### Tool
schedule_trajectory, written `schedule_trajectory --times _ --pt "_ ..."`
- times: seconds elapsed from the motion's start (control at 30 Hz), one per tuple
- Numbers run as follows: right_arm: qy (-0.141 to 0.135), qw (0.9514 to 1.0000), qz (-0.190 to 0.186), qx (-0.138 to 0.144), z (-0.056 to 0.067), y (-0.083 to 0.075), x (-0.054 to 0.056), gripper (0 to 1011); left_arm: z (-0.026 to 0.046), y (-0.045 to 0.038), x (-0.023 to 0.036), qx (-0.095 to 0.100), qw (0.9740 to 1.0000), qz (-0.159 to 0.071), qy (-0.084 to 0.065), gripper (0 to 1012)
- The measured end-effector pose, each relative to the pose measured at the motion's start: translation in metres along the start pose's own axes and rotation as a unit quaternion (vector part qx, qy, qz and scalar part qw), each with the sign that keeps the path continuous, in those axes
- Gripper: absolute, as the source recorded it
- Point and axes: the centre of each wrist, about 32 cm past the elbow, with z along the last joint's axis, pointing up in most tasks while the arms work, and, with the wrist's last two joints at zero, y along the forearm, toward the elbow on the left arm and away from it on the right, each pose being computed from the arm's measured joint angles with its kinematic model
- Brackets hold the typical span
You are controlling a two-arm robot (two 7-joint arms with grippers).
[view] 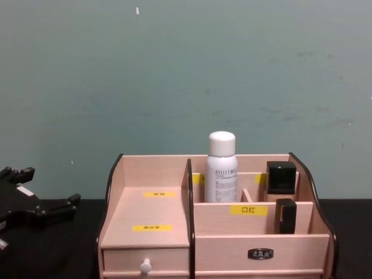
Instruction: Pick up the facial cleanser and watermelon frost from the table and place them into the tiered storage box.
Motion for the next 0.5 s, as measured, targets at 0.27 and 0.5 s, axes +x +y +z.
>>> schedule_trajectory --times 0.27,0.5 --pt "0.003 1.0 -0.002 -0.004 -0.0006 -0.0004 -0.0008 1000 0.0 0.0 0.0 0.0 1.0 0.0 0.0 1001" --pt "0.003 1.0 -0.002 -0.003 -0.0007 -0.0004 -0.0009 1000 0.0 0.0 0.0 0.0 1.0 0.0 0.0 1001"
